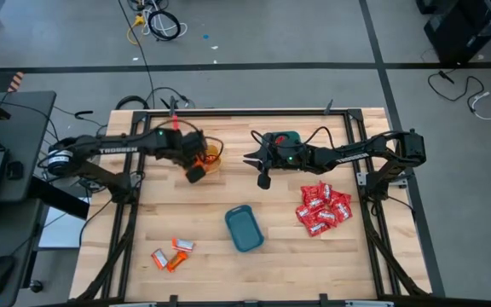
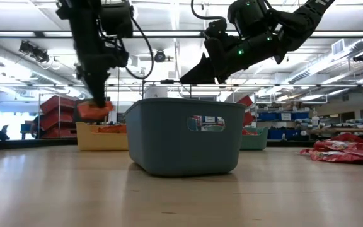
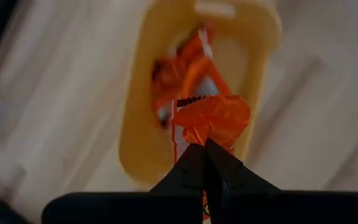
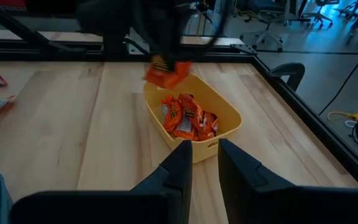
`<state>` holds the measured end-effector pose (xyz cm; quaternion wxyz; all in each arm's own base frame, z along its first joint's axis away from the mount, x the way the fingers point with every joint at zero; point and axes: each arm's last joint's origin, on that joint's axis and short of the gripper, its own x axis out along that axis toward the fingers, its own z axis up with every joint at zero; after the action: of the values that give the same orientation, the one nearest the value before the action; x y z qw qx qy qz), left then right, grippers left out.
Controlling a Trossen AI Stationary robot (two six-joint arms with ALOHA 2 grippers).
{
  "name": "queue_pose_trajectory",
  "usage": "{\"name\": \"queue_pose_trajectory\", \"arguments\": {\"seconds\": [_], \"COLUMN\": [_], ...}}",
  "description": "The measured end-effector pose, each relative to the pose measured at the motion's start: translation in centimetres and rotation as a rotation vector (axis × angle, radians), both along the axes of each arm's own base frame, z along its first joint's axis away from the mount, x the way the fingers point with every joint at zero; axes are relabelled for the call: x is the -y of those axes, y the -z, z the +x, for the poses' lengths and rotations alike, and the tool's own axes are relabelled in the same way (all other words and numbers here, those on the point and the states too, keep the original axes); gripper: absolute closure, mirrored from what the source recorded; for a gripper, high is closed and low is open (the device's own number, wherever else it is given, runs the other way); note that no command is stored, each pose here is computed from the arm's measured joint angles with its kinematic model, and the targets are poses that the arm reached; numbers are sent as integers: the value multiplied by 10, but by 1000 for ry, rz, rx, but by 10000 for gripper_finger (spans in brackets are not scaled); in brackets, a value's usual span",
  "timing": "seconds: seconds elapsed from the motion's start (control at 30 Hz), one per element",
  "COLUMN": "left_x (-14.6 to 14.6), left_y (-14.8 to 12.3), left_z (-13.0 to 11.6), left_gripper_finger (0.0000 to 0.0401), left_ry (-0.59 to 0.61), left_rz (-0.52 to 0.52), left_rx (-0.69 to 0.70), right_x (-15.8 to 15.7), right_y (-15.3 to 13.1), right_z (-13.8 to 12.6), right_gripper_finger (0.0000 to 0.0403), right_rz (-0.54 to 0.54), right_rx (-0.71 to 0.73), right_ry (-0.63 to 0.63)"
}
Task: Sort candy
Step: Put the orange chocolate bar into the yellow bin
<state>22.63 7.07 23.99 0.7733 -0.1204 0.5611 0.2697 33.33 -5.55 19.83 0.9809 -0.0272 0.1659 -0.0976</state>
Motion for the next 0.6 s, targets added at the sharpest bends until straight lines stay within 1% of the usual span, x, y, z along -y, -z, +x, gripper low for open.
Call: {"name": "queue_pose_trajectory", "arguments": {"seconds": [0.1,0.2,0.37,0.43,0.53,0.6], "left_x": [-9,-13,-19,-21,-23,-23], "left_y": [3,15,43,52,58,58], "left_z": [9,22,40,43,45,46], "left_gripper_finger": [401,401,401,401,400,395], "left_ry": [30,75,120,116,106,104], "left_rz": [5,0,-4,17,47,55], "left_rx": [43,53,-19,-59,-90,-83], "right_x": [0,0,0,0,0,0], "right_y": [0,0,0,0,1,1], "right_z": [0,0,0,0,0,0], "right_gripper_finger": [338,339,339,338,339,339], "right_rz": [0,0,0,0,1,1], "right_rx": [0,0,0,-2,-7,-8], "right_ry": [-1,-1,0,-1,0,-1]}}
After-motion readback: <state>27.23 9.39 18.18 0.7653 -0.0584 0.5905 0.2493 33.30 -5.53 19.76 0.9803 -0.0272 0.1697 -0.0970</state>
